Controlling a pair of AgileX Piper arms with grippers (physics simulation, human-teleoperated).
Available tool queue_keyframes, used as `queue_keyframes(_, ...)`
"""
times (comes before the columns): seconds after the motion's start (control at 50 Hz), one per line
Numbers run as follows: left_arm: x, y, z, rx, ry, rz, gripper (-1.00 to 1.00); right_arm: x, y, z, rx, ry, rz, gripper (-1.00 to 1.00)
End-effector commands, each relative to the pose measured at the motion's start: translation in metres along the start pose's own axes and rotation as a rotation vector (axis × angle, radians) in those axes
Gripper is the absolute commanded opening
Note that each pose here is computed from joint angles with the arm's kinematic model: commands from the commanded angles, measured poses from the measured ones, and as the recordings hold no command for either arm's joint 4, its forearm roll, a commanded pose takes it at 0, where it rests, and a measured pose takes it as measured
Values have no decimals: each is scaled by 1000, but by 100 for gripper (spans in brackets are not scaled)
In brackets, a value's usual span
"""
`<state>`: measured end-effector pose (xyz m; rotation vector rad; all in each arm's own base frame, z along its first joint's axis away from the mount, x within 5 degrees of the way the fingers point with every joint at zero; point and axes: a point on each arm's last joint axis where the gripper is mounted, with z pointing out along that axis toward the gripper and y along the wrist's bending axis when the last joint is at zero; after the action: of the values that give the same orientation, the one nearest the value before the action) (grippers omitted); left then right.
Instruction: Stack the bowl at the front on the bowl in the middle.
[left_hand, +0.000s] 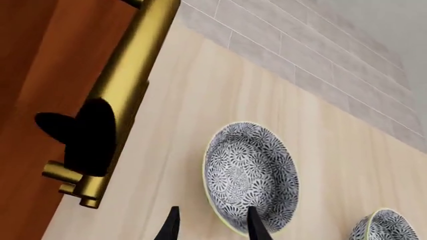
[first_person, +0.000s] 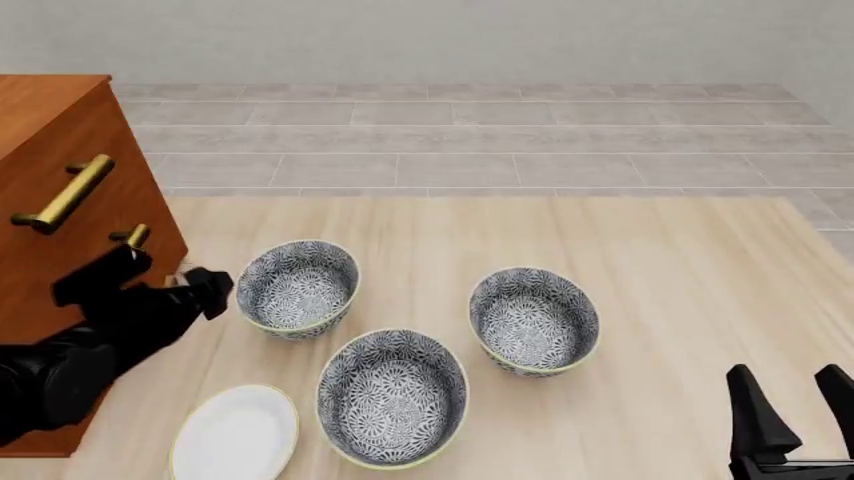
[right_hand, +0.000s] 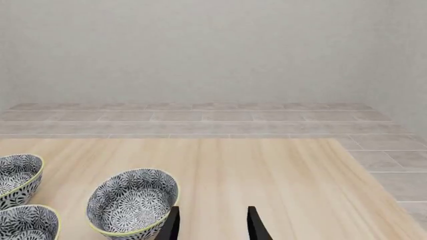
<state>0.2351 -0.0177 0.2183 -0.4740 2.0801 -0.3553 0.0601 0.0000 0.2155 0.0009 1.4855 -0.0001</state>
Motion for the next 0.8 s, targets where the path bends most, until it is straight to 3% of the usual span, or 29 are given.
queue_keyframes(0.02, 9, 4, 17, -8, 22, -2, 100, 0, 0, 0, 0, 0, 0, 100)
queue_keyframes(0.8, 29, 0, 47, 3, 85, -1, 100, 0, 0, 0, 0, 0, 0, 100)
